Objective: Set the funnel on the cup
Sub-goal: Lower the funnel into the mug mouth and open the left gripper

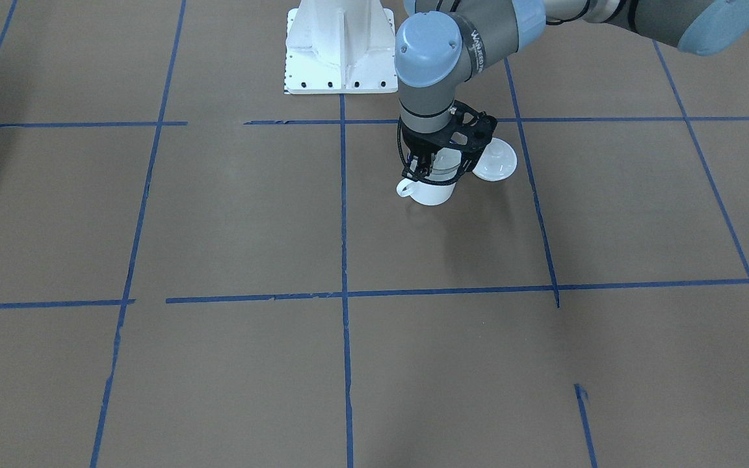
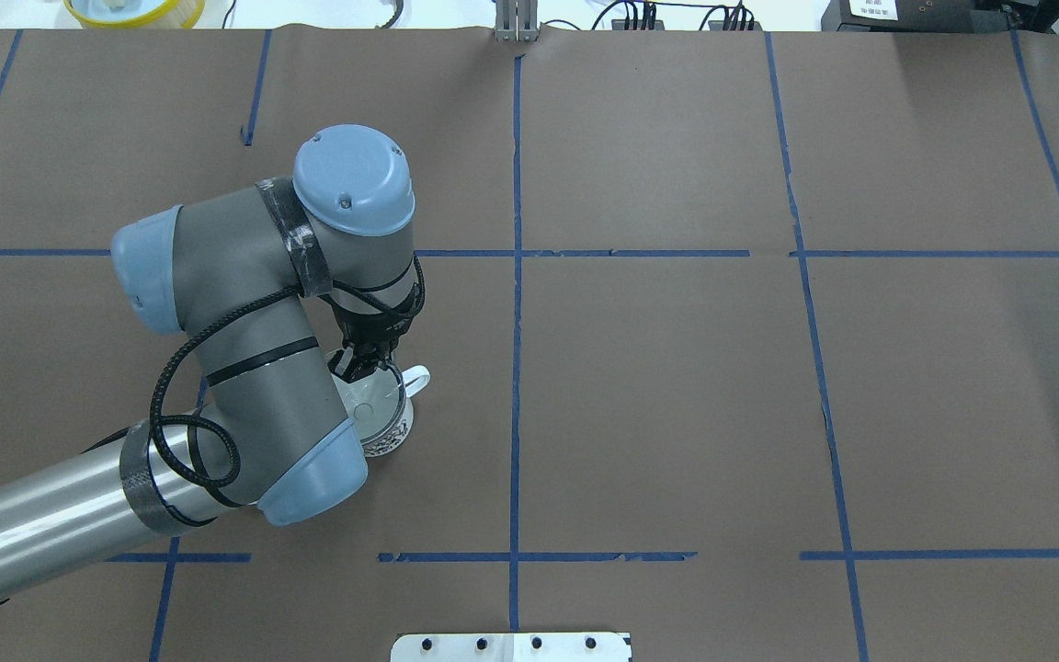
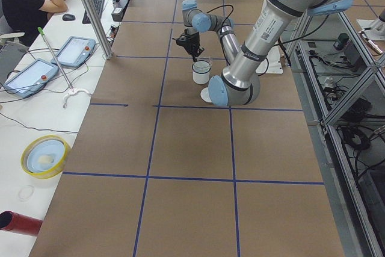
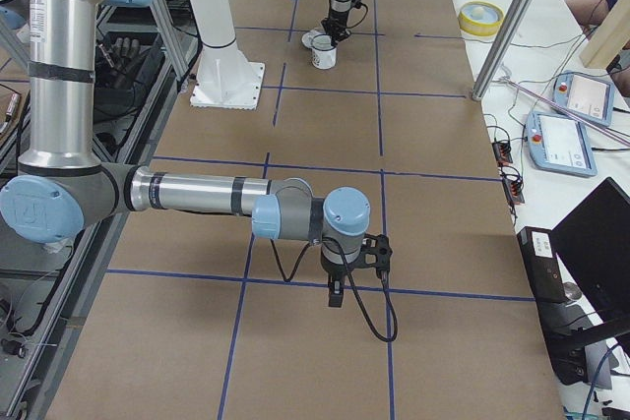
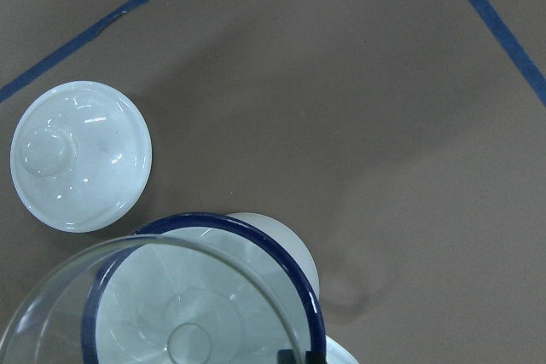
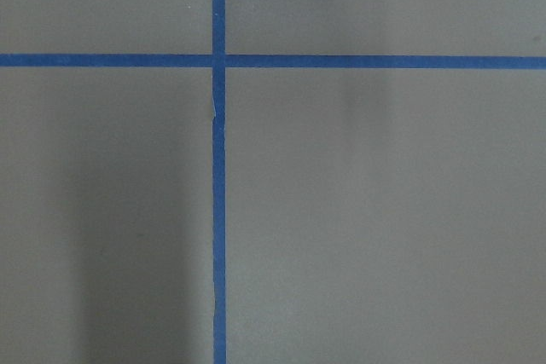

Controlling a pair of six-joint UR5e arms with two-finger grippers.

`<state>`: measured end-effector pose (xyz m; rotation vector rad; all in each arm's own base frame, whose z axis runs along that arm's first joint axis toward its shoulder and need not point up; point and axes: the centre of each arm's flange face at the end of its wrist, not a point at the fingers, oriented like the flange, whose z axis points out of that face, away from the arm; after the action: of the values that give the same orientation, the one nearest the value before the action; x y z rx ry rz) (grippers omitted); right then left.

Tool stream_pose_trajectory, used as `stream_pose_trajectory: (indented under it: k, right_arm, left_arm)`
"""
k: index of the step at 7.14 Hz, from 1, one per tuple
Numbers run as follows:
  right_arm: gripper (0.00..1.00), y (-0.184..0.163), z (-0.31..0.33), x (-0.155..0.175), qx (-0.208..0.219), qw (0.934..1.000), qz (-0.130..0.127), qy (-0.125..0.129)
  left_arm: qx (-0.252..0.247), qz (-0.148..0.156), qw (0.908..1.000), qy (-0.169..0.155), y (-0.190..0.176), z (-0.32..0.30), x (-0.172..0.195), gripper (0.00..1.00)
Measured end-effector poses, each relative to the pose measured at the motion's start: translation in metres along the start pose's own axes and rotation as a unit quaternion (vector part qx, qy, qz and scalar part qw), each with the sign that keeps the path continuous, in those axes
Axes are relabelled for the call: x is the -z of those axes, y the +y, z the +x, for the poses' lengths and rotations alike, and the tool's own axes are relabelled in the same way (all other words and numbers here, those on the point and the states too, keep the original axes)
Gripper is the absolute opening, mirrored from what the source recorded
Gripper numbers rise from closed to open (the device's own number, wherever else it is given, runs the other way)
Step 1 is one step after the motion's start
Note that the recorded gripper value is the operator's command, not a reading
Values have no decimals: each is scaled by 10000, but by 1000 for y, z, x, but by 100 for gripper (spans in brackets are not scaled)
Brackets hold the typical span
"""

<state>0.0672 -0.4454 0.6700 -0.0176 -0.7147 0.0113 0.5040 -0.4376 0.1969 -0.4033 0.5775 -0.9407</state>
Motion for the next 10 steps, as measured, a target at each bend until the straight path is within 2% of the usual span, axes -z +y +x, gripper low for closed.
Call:
stream_pose_trajectory:
  k: [3,4,5,6,8,10]
  right_arm:
    - [100,0,0,0,0,10000,0,0]
    - [100,0,0,0,0,10000,0,0]
    - [100,0,0,0,0,10000,0,0]
    - [100,0,0,0,0,10000,0,0]
    - [100,0,0,0,0,10000,-1,0]
    - [100,0,0,0,-1,10000,-2,0]
  left_arm:
    - [-27,-14,10000,18,-1,1,-4,0]
    - [-47,-19,10000,26,-1,1,-4,35]
    - [-99,-24,9999,36,0,0,-3,63]
    - [-202,-25,9998,39,0,-1,-2,100]
    - [-394,-14,9992,39,-3,-3,-2,100]
    - [-830,-10,9964,171,-15,-7,14,100]
